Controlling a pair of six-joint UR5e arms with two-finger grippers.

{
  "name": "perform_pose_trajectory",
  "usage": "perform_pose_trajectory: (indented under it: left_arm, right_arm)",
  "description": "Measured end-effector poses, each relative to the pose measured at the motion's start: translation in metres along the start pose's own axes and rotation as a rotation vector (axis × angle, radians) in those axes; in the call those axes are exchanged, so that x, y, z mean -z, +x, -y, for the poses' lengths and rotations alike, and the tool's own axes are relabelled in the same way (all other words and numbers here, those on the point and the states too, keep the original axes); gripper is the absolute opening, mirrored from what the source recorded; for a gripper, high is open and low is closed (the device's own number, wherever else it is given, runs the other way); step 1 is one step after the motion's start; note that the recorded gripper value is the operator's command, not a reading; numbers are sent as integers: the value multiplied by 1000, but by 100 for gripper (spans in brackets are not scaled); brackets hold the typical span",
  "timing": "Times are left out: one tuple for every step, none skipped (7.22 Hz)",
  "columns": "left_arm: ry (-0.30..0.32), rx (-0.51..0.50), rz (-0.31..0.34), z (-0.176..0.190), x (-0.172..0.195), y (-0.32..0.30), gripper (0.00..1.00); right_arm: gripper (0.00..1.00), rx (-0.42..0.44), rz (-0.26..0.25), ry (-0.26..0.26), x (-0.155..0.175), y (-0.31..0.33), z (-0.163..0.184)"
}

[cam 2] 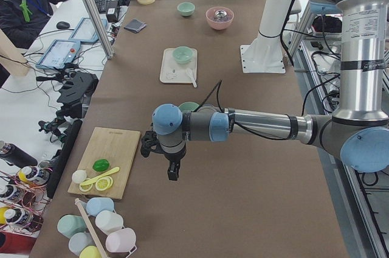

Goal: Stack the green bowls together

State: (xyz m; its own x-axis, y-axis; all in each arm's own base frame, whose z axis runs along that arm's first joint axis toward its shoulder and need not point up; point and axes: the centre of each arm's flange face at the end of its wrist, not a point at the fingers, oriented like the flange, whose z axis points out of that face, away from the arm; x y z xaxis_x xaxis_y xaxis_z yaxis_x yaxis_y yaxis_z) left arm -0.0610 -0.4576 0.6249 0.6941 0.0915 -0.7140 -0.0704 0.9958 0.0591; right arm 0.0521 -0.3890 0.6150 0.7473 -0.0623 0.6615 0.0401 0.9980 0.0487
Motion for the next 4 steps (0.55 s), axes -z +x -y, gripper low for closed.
perform_pose_trajectory:
  left_arm:
    - [-2, -1, 2, 0, -1, 0, 99]
    - [-4, -2, 5, 0, -2, 0, 99]
    - [-4, -2, 4, 0, -2, 1, 99]
    - [-3, -4, 3, 1, -2, 1, 99]
  right_arm:
    - [100, 0, 0, 0, 0, 0, 0]
    - [100, 0, 0, 0, 0, 0, 0]
    - [100, -1, 0, 0, 0, 0, 0]
    - [100, -1, 0, 0, 0, 0, 0]
